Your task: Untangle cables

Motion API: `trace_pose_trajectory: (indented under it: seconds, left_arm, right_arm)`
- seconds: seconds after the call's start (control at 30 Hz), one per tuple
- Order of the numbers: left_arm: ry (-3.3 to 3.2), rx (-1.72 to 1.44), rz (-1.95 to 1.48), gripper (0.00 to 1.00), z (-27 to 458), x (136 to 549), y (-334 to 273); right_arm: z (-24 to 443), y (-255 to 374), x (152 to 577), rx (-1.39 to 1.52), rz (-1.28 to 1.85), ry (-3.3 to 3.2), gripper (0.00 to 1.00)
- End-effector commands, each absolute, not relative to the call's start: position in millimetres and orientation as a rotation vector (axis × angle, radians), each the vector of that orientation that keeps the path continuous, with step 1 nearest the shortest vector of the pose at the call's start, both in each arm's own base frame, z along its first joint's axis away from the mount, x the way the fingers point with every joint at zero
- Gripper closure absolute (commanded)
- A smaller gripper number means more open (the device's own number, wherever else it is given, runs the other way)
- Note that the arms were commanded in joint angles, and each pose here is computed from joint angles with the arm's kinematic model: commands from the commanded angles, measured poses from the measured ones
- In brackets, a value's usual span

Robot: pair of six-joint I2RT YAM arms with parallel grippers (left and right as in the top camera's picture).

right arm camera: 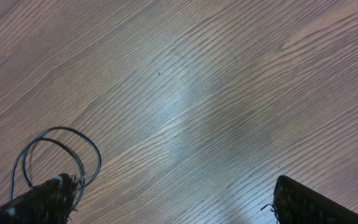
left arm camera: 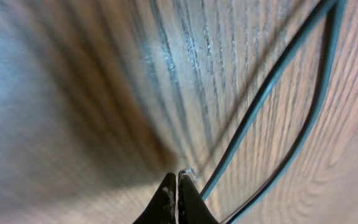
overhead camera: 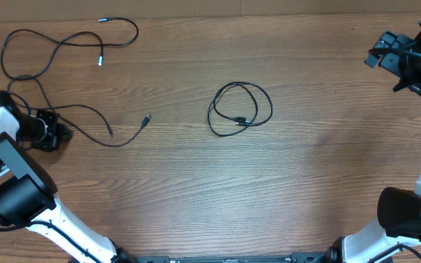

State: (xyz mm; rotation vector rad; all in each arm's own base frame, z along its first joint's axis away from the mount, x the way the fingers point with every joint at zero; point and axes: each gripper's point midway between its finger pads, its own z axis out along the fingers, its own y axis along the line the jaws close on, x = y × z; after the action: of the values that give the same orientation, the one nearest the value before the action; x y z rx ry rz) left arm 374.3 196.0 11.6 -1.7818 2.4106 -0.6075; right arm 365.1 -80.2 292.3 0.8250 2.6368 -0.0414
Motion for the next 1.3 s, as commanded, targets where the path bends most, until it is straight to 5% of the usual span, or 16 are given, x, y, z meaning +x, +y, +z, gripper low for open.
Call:
trace_pose_trajectory:
  seconds: [0.0, 0.2, 0.5, 0.83, 1.27]
  left_arm:
    - [2.526, -1.546, -0.383, 0.96, 37, 378, 216]
    - [2.659, -1.727, 0.072, 0.96, 27, 326, 214]
    - [2.776, -1.777, 0.087, 0.96, -19, 297, 163]
    - [2.816, -1.687, -0.357, 0.96, -23, 330, 98]
    - [2.652, -1.691, -0.488, 0.96, -22, 377, 77]
  right_arm:
    - [294, -82, 363, 0.827, -0.05, 2.629, 0.0]
    - [294, -82, 363, 0.828, -0.05, 2.628, 0.0]
    - [294, -82, 363, 0.827, -0.051, 2.629, 0.0]
    - [294, -82, 363, 0.827, -0.051, 2.629, 0.0]
    - [294, -82, 363, 0.828, -0.051, 2.629, 0.0]
